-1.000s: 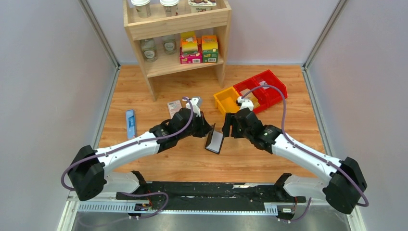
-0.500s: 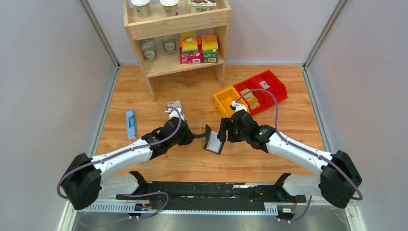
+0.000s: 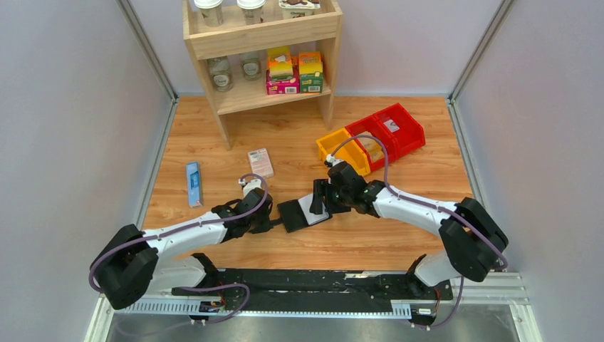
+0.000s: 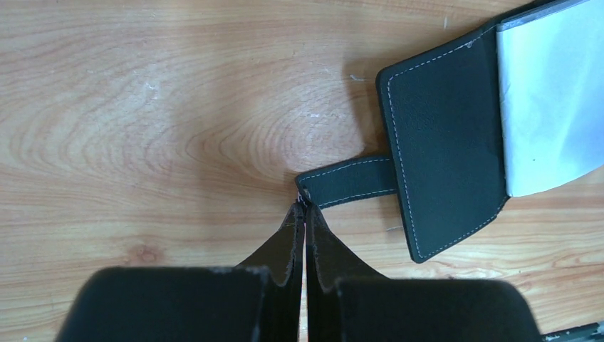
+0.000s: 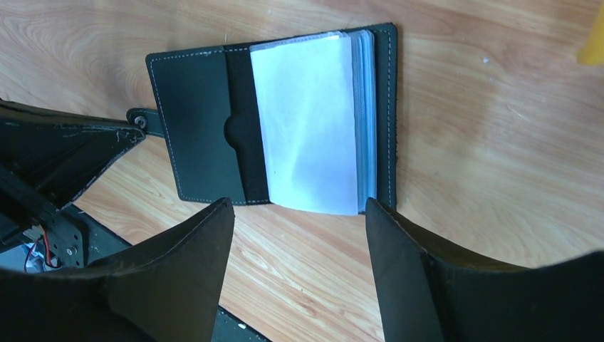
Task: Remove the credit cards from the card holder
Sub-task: Open the card holder at the center of the board.
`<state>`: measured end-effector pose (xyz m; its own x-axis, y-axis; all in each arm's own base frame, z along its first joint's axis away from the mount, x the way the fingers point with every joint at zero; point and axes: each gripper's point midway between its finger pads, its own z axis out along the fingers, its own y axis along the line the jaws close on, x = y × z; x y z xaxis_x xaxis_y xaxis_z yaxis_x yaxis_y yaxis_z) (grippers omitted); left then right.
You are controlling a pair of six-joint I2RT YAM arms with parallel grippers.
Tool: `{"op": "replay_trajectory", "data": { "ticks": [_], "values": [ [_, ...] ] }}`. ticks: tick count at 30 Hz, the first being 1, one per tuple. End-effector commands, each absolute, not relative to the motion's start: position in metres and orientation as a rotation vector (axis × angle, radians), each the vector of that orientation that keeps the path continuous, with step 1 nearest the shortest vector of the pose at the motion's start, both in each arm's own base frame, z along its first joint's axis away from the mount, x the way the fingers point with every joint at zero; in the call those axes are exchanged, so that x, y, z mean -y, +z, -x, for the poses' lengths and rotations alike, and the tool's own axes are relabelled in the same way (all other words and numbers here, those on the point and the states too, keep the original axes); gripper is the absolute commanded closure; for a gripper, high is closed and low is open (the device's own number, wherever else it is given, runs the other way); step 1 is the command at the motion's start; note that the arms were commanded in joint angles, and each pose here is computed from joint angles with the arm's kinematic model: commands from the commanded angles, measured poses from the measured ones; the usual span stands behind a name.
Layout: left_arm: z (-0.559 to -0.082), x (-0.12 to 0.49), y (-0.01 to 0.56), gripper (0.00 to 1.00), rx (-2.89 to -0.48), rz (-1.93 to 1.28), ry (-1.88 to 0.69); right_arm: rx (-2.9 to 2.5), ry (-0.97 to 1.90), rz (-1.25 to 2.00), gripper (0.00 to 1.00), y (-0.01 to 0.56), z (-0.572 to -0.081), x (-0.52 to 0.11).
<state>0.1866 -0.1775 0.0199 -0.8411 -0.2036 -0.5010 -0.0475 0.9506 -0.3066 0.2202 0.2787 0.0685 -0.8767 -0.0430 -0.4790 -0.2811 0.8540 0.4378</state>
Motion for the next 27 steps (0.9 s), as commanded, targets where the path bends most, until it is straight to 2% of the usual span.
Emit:
{"op": "replay_trajectory", "data": {
  "ticks": [1, 16, 27],
  "values": [
    [-0.184, 0.174, 0.017, 1.0, -2.598, 0.112, -0.313, -2.503, 0.758, 0.263, 0.3, 0.082, -0.238, -0.3],
    [-0.187, 0.183, 0.019, 1.0, -2.613, 0.067, -0.343, -2.595, 0.775, 0.337, 0.3, 0.054, -0.235, -0.314],
    [-0.188, 0.191, 0.021, 1.0, -2.613, 0.053, -0.385, -2.538, 0.988, 0.455, 0.3, 0.086, -0.219, -0.35]
  ]
}}
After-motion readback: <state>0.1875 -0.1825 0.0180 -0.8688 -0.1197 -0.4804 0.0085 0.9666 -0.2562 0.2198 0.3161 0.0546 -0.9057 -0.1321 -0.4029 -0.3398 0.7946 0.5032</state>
